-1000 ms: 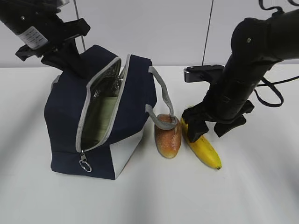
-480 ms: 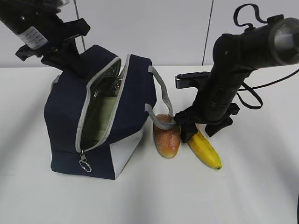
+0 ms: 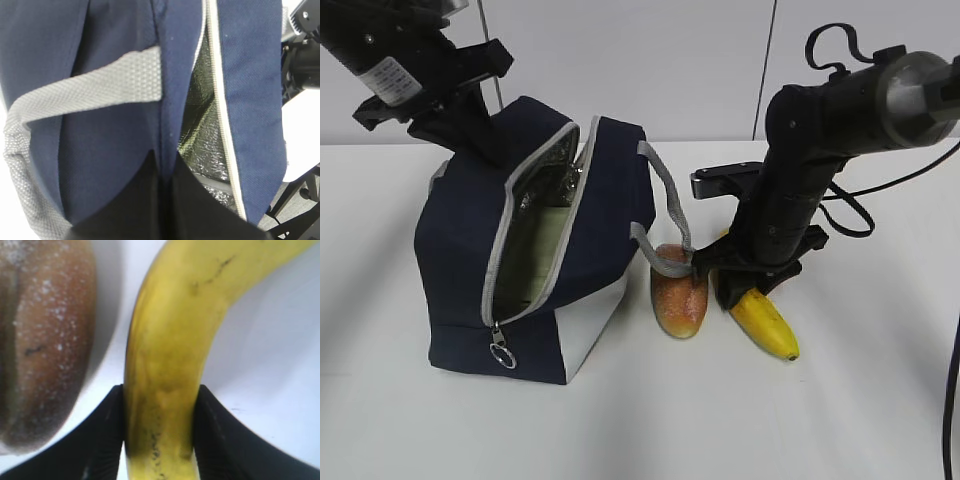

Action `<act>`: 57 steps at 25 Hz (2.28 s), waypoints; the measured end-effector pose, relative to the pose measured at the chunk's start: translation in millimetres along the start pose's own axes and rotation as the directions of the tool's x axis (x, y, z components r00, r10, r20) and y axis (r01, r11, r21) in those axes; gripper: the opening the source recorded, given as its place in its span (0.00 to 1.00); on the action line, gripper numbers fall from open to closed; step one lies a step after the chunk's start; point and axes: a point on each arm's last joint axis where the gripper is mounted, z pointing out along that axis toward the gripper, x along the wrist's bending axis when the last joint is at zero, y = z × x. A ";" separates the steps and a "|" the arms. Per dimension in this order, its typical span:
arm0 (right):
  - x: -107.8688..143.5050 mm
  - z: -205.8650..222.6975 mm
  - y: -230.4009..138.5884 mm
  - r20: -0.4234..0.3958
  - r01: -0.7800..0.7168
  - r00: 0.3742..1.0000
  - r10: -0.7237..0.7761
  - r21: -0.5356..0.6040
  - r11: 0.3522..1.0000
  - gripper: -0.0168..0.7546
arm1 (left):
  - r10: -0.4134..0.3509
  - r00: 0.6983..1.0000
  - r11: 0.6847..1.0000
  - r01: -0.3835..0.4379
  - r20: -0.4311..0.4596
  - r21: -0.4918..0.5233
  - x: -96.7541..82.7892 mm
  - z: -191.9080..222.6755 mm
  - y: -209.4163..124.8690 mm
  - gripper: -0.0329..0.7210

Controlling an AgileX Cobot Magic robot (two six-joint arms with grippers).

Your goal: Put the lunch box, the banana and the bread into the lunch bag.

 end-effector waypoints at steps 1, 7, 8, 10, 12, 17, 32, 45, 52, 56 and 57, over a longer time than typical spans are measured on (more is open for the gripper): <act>-1.0 -0.8 -0.2 0.011 0.002 1.000 -0.002 0.008 1.000 0.40 | 0.000 1.000 1.000 0.000 0.000 0.000 0.0 0.0 0.0 0.04; -15.8 -35.4 9.5 0.193 -0.006 0.981 0.004 0.012 1.000 0.40 | 0.000 1.000 1.000 0.000 0.000 0.000 0.0 0.0 0.0 0.04; -17.3 -46.4 10.7 0.219 -0.018 0.976 0.018 0.000 1.000 0.40 | 0.000 1.000 1.000 0.000 0.000 0.000 0.0 0.0 0.0 0.04; -18.0 -70.5 14.0 0.245 -0.031 0.969 0.040 -0.043 0.999 0.40 | 0.000 1.000 1.000 0.000 0.000 0.000 0.0 0.0 0.0 0.04; -14.5 -94.8 15.4 0.226 -0.050 0.972 0.070 -0.092 0.994 0.40 | 0.000 1.000 1.000 0.000 0.000 0.000 0.0 0.0 0.0 0.04; 11.8 -138.3 16.5 -0.023 -0.090 0.996 0.088 -0.187 0.978 0.40 | 0.000 1.000 1.000 0.000 -0.001 -0.003 0.0 0.0 0.3 0.04; 90.0 -140.5 34.2 -0.700 -0.171 0.714 -0.008 -0.185 0.968 0.40 | 0.001 1.000 1.000 -0.001 -0.003 -0.012 0.2 0.0 1.1 0.04; 86.5 -73.7 54.8 -0.694 -0.274 0.709 0.126 -0.107 0.956 0.40 | -0.001 1.000 1.000 0.001 0.002 -0.013 -0.2 0.0 1.2 0.04; 86.8 -67.7 62.3 -0.729 -0.353 0.662 0.172 -0.101 0.930 0.40 | -0.001 1.000 1.000 0.001 0.002 -0.013 -0.2 0.0 1.2 0.04; 87.8 -69.5 63.9 -0.741 -0.342 0.658 0.136 -0.133 0.930 0.44 | -0.001 1.000 1.000 0.001 0.002 -0.013 -0.2 0.0 1.2 0.04; 88.0 -69.8 64.1 -0.743 -0.338 0.657 0.127 -0.139 0.931 0.48 | -0.001 1.000 1.000 0.001 0.002 -0.013 -0.2 0.0 1.2 0.04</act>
